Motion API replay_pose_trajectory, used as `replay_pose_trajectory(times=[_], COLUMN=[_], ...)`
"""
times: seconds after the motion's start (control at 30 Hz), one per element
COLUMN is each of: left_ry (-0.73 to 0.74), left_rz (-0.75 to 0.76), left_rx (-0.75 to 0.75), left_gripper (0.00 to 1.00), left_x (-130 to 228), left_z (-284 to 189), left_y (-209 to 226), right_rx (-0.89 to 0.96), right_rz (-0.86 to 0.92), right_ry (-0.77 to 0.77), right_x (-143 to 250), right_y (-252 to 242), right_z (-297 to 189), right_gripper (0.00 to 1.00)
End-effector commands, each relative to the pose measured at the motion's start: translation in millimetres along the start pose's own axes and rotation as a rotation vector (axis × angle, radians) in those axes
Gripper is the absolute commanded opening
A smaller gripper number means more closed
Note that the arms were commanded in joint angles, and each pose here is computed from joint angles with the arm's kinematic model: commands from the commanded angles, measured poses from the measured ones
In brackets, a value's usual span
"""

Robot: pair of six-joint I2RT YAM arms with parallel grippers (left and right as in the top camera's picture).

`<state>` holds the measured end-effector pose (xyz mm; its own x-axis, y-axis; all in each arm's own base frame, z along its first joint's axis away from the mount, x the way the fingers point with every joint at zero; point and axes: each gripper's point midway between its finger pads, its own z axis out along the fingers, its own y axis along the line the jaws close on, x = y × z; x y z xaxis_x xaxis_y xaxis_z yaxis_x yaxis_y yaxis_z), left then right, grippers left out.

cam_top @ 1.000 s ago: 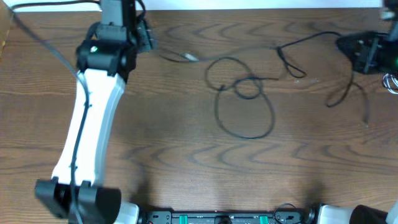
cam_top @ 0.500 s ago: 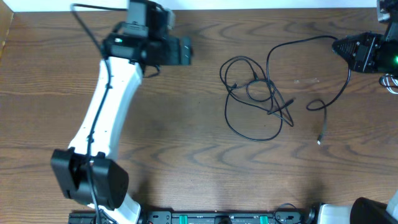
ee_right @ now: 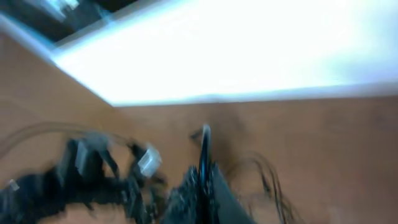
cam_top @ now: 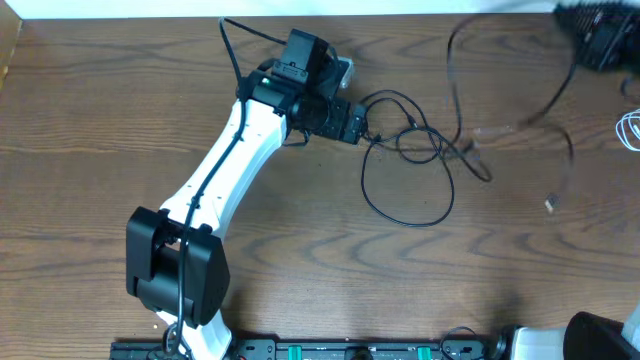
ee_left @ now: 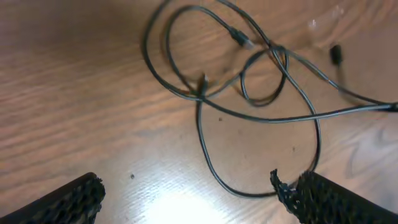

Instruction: Untangle cables

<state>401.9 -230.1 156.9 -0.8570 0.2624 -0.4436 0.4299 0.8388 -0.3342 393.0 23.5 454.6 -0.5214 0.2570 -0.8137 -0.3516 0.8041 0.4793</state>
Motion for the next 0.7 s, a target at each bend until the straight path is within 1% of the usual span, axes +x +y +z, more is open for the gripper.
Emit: replay_pose_trajectory(times=[0.0, 0.13, 0.2, 0.27, 0.37, 0.43, 0.5, 0.6, 0.67], left_ry=[-0.026, -0.028, -0.028, -0.028, -0.028, -0.030, -0.031, -0.030, -0.032], left_rz=[-0.038, -0.039, -0.038, -0.038, -0.038, -0.038, -0.035, -0.034, -0.034], left_rx=[-0.002, -0.026, -0.032, -0.032, -0.033, -0.049, -0.055, -0.055, -0.054], left_gripper=[0.99, 0.99, 0.99, 0.99, 0.99, 0.99, 0.99, 0.99, 0.99], left_x=[-7.2, -7.5, -7.4, -7.4, -7.6, -7.7, -7.9, -7.8, -8.4], left_z=[-5.3, -5.4, -5.2, -5.2, -5.2, -5.3, -5.2, -5.1, -5.1], left_y=[9.0, 13.6, 14.5, 14.4, 14.7, 17.4, 18.5, 18.5, 18.4], right_rx=[-0.117, -0.158, -0.164, -0.125, -0.019, 0.059, 0.164, 0.320, 0.350], right_rz=[-0.009, -0.103, -0.144, -0.162, -0.169, -0.176, -0.143, -0.109, -0.079], right_ry=[-0.172, -0.362, -0.447, -0.529, -0.609, -0.612, -0.582, -0.497, -0.437], right_x=[-54.6, -102.8, -120.8, -135.4, -147.7, -147.4, -140.7, -125.3, -115.2], right_y=[57.6, 97.5, 112.7, 116.5, 103.7, 86.0, 56.3, 8.3, -11.3], right_z=[-35.2, -81.1, -104.5, -125.7, -146.3, -150.5, -147.2, -133.3, -121.7], right_gripper=[0.01, 0.01, 0.01, 0.01, 0.01, 0.01, 0.01, 0.01, 0.01])
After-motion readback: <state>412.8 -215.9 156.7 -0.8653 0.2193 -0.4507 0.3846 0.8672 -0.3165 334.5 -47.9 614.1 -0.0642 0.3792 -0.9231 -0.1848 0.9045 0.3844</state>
